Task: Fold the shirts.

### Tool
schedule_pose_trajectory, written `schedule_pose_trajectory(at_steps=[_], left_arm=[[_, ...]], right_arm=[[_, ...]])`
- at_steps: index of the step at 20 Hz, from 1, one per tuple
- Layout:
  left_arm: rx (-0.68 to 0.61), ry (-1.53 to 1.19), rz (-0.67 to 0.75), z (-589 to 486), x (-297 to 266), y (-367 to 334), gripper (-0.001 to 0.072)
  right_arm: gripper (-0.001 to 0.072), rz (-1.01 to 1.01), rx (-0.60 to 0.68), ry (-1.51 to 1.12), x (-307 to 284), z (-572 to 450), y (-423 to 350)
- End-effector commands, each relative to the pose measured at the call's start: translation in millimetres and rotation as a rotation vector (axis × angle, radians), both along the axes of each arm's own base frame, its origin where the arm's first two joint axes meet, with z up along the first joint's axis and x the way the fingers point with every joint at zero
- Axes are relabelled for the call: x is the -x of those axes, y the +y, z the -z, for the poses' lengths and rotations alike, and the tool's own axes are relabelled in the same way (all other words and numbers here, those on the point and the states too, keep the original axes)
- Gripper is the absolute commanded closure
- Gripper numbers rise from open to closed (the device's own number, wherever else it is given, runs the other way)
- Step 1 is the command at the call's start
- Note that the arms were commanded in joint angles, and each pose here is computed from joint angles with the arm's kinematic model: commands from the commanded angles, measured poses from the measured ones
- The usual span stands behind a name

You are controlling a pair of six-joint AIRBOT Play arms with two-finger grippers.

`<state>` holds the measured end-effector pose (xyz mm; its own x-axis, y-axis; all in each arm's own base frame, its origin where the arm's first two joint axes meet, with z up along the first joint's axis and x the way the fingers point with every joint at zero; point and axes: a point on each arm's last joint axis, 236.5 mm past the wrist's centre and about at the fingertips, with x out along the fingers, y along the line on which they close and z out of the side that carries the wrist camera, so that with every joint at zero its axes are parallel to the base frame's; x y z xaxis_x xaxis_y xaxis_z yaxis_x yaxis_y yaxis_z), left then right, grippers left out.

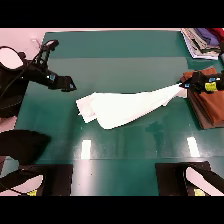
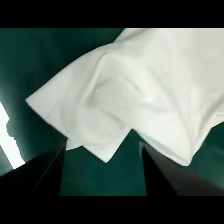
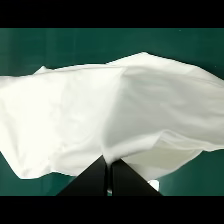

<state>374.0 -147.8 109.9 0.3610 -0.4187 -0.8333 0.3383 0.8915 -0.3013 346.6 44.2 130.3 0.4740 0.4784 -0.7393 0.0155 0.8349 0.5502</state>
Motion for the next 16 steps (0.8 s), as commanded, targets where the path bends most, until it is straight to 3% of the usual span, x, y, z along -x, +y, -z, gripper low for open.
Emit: schedule_pose_trajectory(at_steps=[1,4,16], left_arm=[[0.001,0.024,-0.117,32.8,-4.8,16.5,0.0167],[0.063,0.100,-0.259,84.1,-10.5,15.6,0.0167],[0.150,0.362,-0.336,180.3,-5.6,-8.9,0.0168]], right_arm=[[0.0698,0.002,-0.001,-0.001,-0.6,0.5,-0.1],[0.0698,-0.002,-0.002,0.003,0.6,0.9,0.5],[0.0697,-0.009,-0.004,0.013,3.1,1.7,1.7]])
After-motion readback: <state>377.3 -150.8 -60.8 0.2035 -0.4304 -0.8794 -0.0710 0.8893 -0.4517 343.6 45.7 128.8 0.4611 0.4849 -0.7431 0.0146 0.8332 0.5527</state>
